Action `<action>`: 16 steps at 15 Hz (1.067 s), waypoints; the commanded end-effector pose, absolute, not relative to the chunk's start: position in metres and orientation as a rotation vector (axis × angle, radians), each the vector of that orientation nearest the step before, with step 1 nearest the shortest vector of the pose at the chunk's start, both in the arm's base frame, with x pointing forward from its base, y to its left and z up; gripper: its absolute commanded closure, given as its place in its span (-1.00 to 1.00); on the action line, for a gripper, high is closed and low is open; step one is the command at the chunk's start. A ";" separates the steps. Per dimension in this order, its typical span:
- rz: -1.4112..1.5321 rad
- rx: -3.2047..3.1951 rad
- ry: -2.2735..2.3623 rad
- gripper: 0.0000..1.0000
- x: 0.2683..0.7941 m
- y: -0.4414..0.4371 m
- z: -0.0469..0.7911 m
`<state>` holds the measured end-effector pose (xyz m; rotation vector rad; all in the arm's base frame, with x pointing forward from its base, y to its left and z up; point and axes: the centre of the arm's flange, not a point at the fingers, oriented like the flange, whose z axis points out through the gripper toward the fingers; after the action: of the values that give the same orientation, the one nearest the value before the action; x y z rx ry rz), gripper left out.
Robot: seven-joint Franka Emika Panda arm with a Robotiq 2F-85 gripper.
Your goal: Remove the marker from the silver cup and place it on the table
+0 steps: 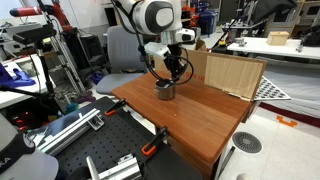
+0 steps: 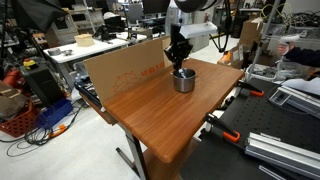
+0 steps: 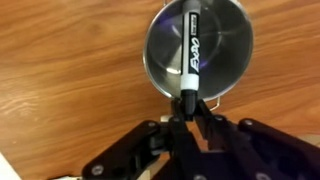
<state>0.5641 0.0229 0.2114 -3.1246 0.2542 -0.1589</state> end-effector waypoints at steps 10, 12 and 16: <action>-0.272 -3.084 0.308 0.90 0.556 0.033 0.298; -0.255 -3.079 0.289 0.90 0.553 0.039 0.315; -0.087 -3.048 0.255 0.90 0.544 0.067 0.325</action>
<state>0.5526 0.0518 0.3195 -3.0778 0.2543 -0.1931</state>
